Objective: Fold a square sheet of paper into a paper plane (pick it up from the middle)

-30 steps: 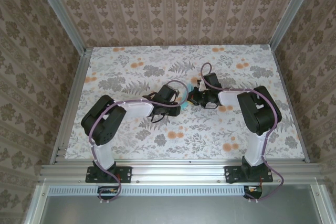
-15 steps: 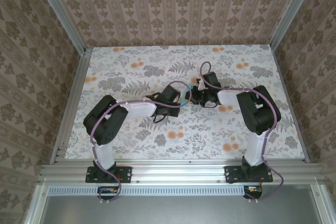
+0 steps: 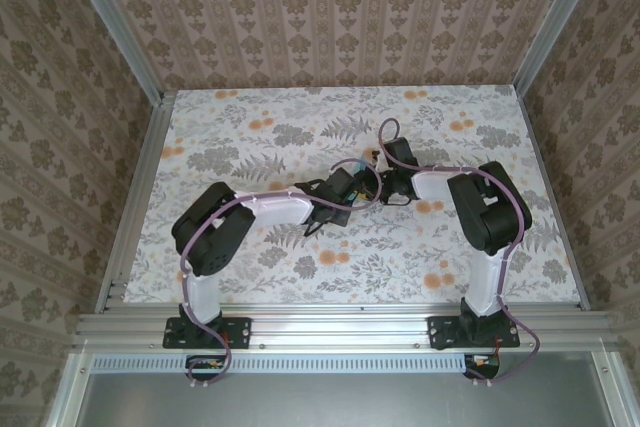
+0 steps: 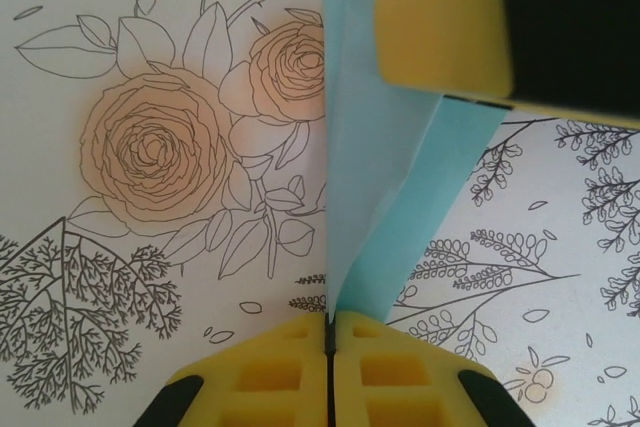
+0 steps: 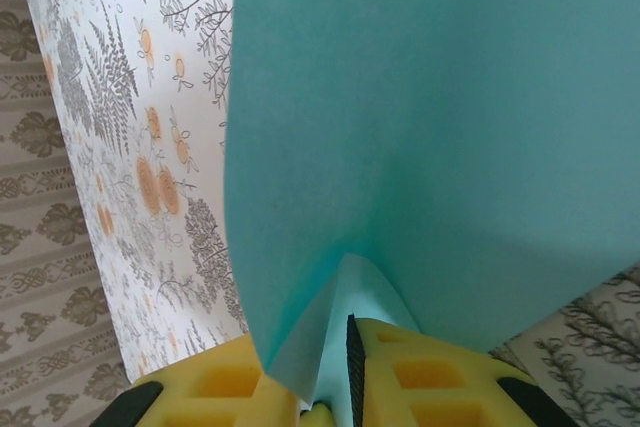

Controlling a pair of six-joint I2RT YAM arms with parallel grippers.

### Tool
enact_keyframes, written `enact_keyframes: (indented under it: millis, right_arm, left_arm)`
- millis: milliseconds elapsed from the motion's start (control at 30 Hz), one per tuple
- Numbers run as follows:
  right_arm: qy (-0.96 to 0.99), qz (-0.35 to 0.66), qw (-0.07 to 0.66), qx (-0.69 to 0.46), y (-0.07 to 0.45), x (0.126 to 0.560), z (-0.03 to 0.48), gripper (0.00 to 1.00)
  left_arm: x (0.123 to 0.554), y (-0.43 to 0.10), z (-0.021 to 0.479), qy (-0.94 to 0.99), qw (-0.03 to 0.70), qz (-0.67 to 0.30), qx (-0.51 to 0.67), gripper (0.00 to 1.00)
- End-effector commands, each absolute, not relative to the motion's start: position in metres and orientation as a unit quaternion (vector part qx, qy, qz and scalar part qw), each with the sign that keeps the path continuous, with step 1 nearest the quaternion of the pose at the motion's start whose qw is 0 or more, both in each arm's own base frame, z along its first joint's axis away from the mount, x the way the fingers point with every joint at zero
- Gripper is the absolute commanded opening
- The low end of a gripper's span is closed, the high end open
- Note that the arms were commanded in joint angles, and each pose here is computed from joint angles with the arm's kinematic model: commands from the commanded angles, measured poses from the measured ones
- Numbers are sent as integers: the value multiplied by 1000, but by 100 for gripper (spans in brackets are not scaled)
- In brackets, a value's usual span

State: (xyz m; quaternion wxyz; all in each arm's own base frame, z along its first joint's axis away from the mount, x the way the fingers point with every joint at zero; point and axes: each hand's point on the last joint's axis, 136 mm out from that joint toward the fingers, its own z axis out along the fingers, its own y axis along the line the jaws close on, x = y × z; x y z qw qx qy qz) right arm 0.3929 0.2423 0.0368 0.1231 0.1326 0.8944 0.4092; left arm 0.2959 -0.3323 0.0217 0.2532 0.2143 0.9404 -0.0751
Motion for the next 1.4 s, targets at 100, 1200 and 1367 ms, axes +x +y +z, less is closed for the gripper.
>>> enact_keyframes:
  millis: [100,1200,1367]
  right_arm:
    - [882,431,124,144,250,390,39,20]
    - [897,410,137,91,240,392,8,11]
    - [897,409,135,98,238,392,4,13]
  left_arm:
    - [286,-320,1,946,223,-33,234,8]
    - [300,-327,62,923,172,-326,112,40]
    - [305,-329,51,918,145,-357,89,38]
